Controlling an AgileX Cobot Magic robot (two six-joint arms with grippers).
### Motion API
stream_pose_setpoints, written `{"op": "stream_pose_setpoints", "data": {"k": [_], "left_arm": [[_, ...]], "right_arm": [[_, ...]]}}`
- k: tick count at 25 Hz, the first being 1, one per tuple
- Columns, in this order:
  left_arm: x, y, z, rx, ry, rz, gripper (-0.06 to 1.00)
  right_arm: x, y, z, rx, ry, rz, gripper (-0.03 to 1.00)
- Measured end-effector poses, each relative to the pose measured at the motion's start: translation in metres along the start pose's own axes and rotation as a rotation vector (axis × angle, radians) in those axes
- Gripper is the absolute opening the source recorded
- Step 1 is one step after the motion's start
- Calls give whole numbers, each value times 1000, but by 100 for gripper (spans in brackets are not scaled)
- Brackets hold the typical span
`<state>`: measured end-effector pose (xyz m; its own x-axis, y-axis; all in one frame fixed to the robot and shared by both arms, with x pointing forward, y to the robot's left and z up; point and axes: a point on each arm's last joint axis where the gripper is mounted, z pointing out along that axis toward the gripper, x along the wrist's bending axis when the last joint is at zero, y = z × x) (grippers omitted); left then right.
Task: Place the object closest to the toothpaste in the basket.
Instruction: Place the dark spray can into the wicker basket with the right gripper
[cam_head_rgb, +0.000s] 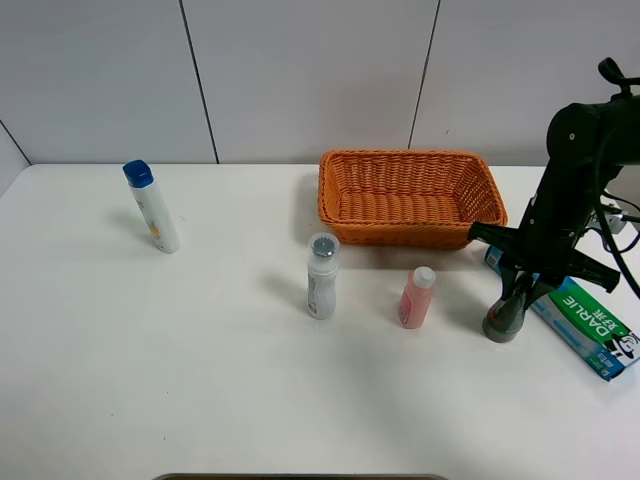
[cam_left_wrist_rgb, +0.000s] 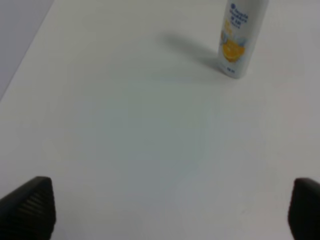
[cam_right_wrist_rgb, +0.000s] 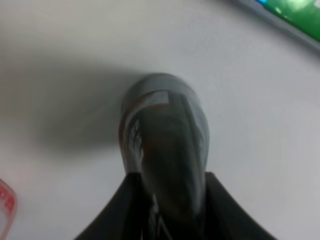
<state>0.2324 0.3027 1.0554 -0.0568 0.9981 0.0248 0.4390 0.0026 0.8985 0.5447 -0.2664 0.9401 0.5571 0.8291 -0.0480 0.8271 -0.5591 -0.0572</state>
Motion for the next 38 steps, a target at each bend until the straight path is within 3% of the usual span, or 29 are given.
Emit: {"op": "stream_pose_setpoints", "data": {"k": [12, 24, 27, 38], "left_arm": [[0, 0, 0, 0, 0, 0, 94], [0, 0, 0, 0, 0, 0, 94], [0, 0, 0, 0, 0, 0, 94], [0, 0, 0, 0, 0, 0, 94]], "right_arm": [[-2, -3, -17, -50, 41, -6, 26], [-12, -14, -94, -382, 292, -70, 26], [-12, -16, -101, -415, 332, -93, 26], [9, 3, -132, -646, 484, -236, 26]]}}
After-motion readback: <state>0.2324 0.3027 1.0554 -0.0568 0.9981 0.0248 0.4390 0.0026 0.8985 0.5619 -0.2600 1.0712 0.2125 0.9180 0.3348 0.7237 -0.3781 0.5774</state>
